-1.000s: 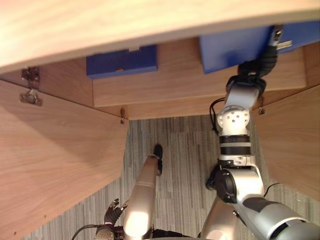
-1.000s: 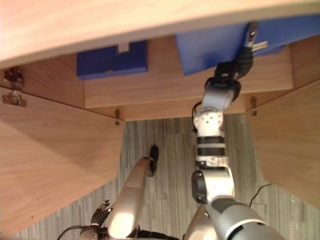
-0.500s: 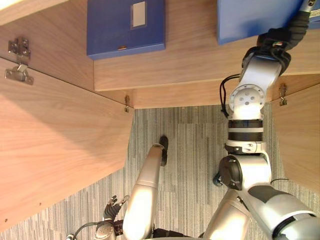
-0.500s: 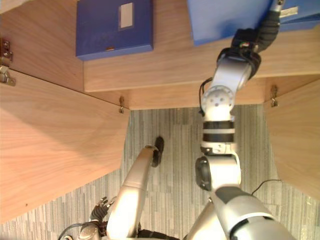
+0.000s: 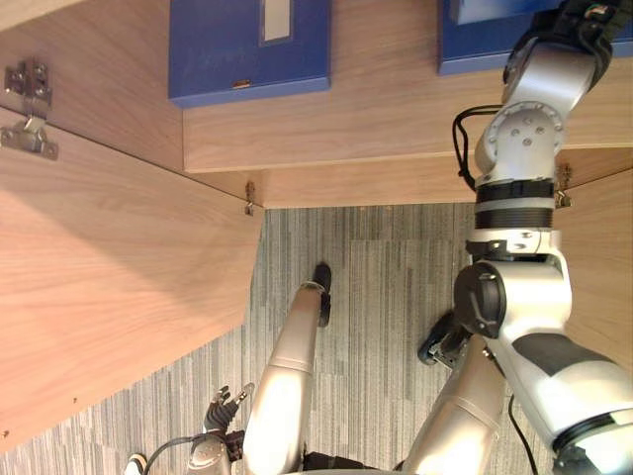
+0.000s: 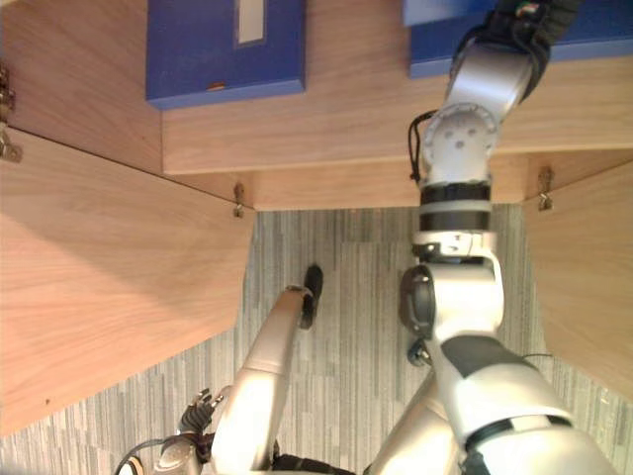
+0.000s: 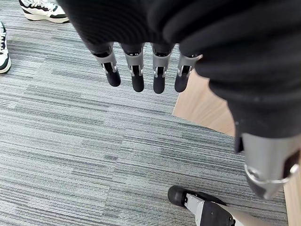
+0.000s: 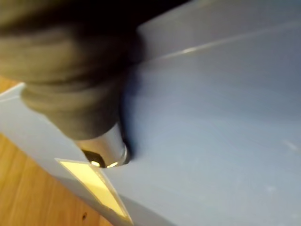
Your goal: Walk over to the cabinet, pick up the folder, carry it to the office cabinet, place the folder inside the office cabinet, then close the office cabinet door
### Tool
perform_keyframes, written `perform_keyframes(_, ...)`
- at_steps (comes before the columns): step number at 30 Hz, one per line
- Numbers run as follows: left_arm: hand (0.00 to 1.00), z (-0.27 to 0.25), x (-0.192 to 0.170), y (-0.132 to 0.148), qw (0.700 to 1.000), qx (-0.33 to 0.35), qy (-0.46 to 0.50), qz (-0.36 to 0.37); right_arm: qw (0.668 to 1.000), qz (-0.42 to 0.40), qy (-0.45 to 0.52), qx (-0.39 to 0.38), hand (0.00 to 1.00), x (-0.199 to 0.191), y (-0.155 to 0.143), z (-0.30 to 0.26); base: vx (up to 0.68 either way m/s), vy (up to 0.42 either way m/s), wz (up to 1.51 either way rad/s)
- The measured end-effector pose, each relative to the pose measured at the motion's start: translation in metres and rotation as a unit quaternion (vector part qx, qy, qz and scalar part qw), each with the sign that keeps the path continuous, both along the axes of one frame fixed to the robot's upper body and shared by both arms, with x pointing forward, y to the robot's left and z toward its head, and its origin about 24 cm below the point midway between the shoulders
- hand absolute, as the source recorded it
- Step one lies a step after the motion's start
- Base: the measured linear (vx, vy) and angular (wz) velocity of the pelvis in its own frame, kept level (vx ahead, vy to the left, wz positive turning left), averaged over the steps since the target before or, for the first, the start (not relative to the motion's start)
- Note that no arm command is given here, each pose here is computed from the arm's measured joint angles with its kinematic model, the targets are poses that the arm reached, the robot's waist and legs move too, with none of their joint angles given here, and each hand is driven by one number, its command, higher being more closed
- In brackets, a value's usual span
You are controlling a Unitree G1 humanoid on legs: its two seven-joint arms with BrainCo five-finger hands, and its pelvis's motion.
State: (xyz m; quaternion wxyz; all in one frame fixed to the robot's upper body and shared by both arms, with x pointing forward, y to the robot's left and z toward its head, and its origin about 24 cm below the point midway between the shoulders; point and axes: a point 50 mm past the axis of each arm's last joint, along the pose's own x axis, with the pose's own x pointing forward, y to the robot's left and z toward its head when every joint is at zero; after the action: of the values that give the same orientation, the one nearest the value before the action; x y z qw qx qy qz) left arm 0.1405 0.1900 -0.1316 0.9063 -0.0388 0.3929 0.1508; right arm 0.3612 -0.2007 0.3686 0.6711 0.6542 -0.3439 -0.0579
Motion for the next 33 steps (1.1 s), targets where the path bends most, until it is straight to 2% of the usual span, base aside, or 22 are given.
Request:
perform_keyframes(10, 0.00, 0.003, 0.013, -0.001, 1.000, 0.003, -0.013, 0.012, 0.998, -0.003, 0.001, 0.056, 1.00, -0.002, -0.011, 0.008, 0.07, 0.009, 0.11)
perform_keyframes(11, 0.00, 0.004, 0.014, -0.001, 1.000, 0.003, -0.014, 0.012, 0.998, -0.004, 0.001, 0.058, 0.00, -0.003, -0.012, 0.009, 0.09, 0.016, 0.03)
perform_keyframes(22, 0.00, 0.005, 0.020, -0.004, 0.999, -0.006, -0.021, 0.030, 0.998, -0.027, 0.015, 0.047, 0.00, -0.003, -0.027, 0.019, 0.10, 0.023, 0.01)
perform_keyframes(33, 0.00, 0.001, 0.017, -0.003, 0.999, -0.005, -0.007, 0.045, 0.999, -0.007, 0.053, 0.004, 0.00, 0.010, -0.009, 0.018, 0.09, 0.030, -0.08)
